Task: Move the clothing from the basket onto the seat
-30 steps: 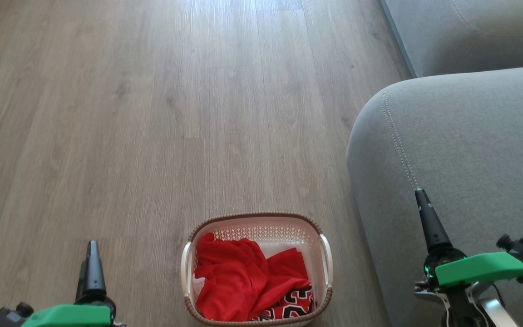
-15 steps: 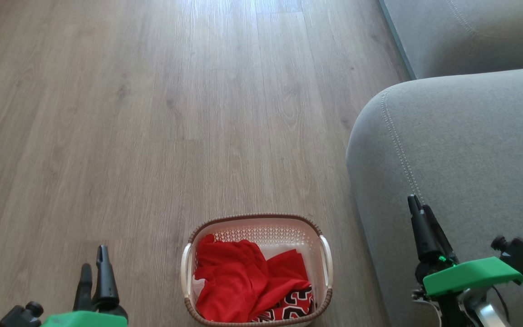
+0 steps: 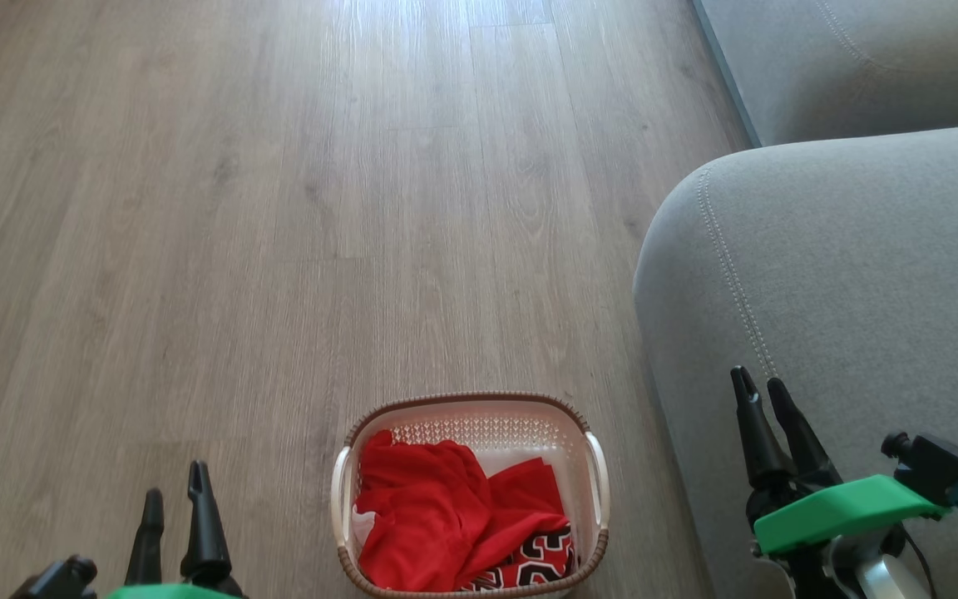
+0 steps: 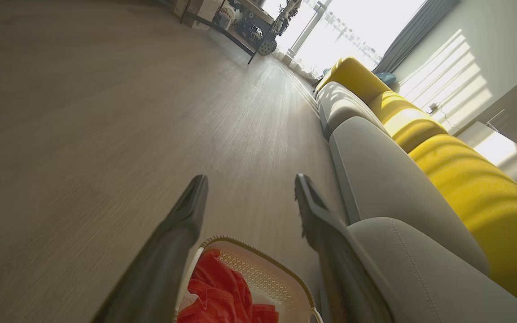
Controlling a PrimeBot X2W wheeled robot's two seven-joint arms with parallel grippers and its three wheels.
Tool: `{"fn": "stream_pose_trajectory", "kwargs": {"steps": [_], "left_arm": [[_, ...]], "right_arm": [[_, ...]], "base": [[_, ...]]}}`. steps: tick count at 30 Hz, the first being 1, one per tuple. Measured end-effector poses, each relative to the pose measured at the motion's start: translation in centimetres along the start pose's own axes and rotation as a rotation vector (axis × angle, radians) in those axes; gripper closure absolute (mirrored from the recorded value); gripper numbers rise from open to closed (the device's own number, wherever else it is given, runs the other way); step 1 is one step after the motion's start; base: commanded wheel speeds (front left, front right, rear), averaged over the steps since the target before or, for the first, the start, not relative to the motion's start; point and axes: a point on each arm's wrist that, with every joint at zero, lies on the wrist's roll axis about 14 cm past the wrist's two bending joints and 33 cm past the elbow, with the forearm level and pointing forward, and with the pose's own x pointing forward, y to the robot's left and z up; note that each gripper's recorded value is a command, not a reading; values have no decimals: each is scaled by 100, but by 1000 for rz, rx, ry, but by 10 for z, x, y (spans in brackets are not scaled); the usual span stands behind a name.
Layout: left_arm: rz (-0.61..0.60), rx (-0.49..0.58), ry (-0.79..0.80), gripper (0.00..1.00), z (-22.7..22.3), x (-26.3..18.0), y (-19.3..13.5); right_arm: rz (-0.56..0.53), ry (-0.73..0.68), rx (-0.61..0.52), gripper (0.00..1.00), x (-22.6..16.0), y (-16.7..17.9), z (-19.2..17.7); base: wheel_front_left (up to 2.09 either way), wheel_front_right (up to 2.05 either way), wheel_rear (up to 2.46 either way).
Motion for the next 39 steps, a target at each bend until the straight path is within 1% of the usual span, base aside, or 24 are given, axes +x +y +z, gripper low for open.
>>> {"fn": "stream_pose_trajectory", "kwargs": {"steps": [9, 23, 27, 30, 32, 39], "left_arm": [[15, 113, -4, 0, -5, -7, 7], [-21, 270, -17, 0, -9, -10, -1], [-19, 306, -19, 0, -11, -13, 1], [-18, 348, -17, 0, -14, -17, 4], [-21, 359, -19, 0, -14, -18, 4], [-30, 436, -39, 0, -13, -19, 3]], "right_arm": [[15, 12, -113, 0, 0, 3, -4], [38, 24, -286, 0, -1, 6, -10], [44, 28, -317, 0, -2, 8, -12], [36, 46, -368, 0, -6, 3, -16], [35, 48, -382, 0, -7, 2, -17], [49, 55, -463, 0, -7, 5, -20]], "base": [[0, 0, 0], [0, 0, 0], [0, 0, 0], [0, 0, 0], [0, 0, 0], [0, 0, 0]]}}
